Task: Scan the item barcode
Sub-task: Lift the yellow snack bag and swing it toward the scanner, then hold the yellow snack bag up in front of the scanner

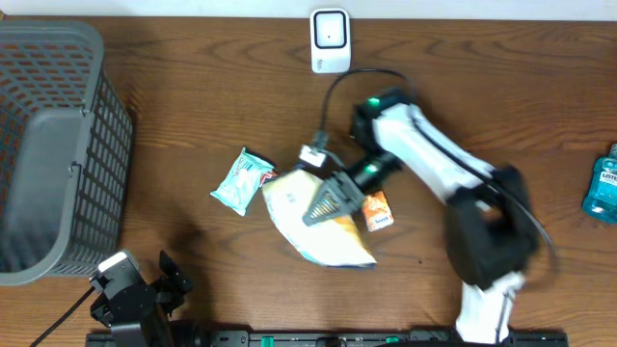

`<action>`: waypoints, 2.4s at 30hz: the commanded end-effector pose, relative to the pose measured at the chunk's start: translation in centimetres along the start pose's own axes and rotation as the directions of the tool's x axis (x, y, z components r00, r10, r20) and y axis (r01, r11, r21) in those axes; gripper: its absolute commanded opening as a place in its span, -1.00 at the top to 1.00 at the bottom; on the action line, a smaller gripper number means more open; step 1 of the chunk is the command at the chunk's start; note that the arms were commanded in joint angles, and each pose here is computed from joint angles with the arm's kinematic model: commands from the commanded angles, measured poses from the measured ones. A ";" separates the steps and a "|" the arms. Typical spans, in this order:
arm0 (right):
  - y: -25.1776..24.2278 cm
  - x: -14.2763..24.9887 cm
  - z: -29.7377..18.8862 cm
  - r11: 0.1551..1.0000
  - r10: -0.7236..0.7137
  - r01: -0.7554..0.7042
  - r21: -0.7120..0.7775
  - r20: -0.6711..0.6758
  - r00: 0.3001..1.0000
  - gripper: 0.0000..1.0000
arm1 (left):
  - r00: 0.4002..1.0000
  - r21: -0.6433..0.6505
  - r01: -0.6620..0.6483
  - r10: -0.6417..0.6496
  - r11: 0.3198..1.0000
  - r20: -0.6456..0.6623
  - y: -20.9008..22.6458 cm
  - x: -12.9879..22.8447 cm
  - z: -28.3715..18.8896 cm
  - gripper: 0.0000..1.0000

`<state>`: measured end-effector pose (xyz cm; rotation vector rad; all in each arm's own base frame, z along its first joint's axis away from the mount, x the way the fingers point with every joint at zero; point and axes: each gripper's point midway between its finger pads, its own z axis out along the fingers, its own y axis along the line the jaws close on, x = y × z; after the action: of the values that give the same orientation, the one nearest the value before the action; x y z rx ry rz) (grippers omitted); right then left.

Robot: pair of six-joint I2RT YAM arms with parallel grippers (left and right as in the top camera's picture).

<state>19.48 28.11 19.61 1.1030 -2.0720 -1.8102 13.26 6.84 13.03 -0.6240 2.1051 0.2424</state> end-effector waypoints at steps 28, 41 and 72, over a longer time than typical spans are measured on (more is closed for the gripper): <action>-5.4 -3.2 -8.3 0.735 -0.099 -0.088 0.672 0.235 0.967 0.97 | 1.000 -0.006 0.014 -0.014 1.000 0.013 0.2 -0.4 -0.2 -0.94; -10.0 -5.0 -18.3 0.134 -0.175 -0.293 0.947 0.314 0.933 0.98 | 1.000 -0.006 0.014 -0.014 1.000 0.013 0.2 -0.4 -0.2 -0.94; -25.5 -22.6 -30.7 -0.524 -0.269 -0.211 0.825 0.075 0.960 0.98 | 1.000 -0.006 0.014 -0.014 1.000 0.013 0.2 -0.4 -0.2 -0.95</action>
<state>63.07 18.97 9.69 0.7720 -3.7413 0.9578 13.26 6.84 13.02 -0.6240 2.1051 0.2424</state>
